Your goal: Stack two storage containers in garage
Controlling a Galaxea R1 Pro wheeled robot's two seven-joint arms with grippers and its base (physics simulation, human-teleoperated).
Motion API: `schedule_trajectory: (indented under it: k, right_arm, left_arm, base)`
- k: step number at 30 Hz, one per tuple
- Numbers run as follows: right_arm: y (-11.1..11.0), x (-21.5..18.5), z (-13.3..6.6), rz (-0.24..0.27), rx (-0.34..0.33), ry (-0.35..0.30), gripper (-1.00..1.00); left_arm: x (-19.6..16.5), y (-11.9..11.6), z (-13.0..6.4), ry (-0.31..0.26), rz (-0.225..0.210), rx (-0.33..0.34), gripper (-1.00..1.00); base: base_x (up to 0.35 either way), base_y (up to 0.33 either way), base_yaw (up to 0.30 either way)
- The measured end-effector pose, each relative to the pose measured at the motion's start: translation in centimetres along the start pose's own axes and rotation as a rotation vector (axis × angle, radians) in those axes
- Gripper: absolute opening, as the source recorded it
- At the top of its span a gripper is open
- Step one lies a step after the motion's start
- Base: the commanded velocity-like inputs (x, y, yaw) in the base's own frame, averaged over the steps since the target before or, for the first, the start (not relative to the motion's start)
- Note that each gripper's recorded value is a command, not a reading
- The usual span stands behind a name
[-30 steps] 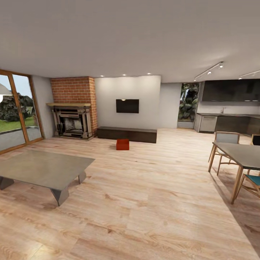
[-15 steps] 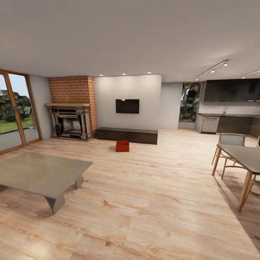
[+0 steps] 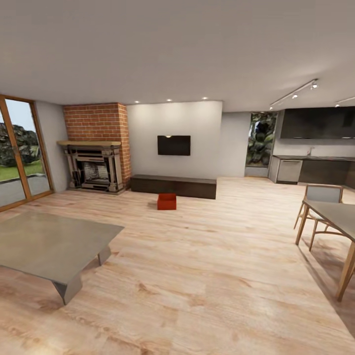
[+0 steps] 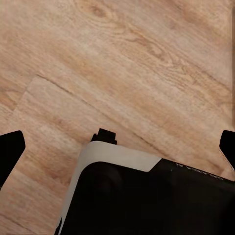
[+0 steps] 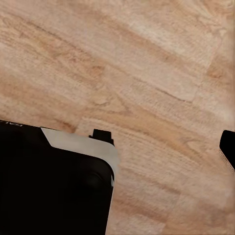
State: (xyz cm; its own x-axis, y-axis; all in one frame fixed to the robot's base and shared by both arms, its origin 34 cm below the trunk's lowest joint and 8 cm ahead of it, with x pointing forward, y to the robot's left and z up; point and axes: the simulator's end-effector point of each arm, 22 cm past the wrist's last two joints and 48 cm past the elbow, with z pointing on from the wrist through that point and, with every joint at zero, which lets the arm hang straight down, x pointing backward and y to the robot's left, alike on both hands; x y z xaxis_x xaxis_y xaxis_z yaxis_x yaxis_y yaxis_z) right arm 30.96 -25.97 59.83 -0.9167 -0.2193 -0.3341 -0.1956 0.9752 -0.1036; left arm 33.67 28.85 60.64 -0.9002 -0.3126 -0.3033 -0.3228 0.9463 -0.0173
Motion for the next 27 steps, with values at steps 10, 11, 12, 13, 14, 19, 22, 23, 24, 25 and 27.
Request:
schedule_trajectory:
  k: [10, 11, 12, 13, 14, 19, 22, 23, 24, 25, 27]
  right_arm:
    - [-0.02, 0.00, 0.00, 0.000, 0.001, 0.000, 1.00]
    - [-0.02, 0.00, 0.00, 0.000, 0.001, 0.000, 1.00]
    - [-0.03, 0.00, 0.00, 0.000, 0.001, 0.000, 1.00]
    - [-0.02, -0.01, 0.00, 0.001, 0.001, -0.001, 1.00]
    - [-0.02, -0.02, 0.00, 0.001, 0.001, -0.001, 1.00]
    - [-0.02, -0.03, 0.00, 0.001, 0.001, -0.001, 1.00]
    - [-0.01, -0.03, 0.00, 0.001, 0.001, -0.001, 1.00]
    - [-0.01, -0.03, 0.00, 0.001, 0.000, -0.001, 1.00]
    - [-0.01, -0.03, 0.00, 0.001, 0.000, -0.001, 1.00]
    - [-0.01, -0.02, 0.00, 0.001, 0.000, -0.001, 1.00]
    - [0.00, -0.01, 0.00, 0.001, 0.000, 0.000, 1.00]
  left_arm:
    - [-0.05, 0.00, 0.00, -0.002, 0.000, 0.000, 1.00]
    - [-0.06, 0.00, 0.00, -0.003, 0.000, 0.000, 1.00]
    - [-0.06, 0.00, 0.00, -0.003, 0.000, 0.000, 1.00]
    - [-0.06, 0.00, 0.00, -0.003, 0.000, 0.000, 1.00]
    - [-0.06, 0.00, 0.00, -0.003, 0.000, 0.000, 1.00]
    - [-0.09, 0.00, 0.00, -0.004, 0.000, 0.000, 1.00]
    - [-0.09, 0.00, 0.00, -0.004, 0.000, 0.000, 1.00]
    - [-0.09, 0.00, 0.00, -0.004, 0.000, 0.000, 1.00]
    - [-0.09, 0.00, 0.00, -0.004, 0.000, 0.000, 1.00]
    - [-0.09, 0.00, 0.00, -0.004, 0.000, 0.000, 1.00]
    - [-0.09, 0.00, 0.00, -0.004, 0.000, 0.000, 1.00]
  base:
    - [0.324, 0.000, 0.000]
    - [0.324, 0.000, 0.000]
    - [0.324, 0.000, 0.000]
    - [0.324, 0.000, 0.000]
    - [0.324, 0.000, 0.000]
    - [0.324, 0.000, 0.000]
    - [0.324, 0.000, 0.000]
    - [0.324, 0.000, 0.000]
    - [0.324, 0.000, 0.000]
    - [0.324, 0.000, 0.000]
    - [0.324, 0.000, 0.000]
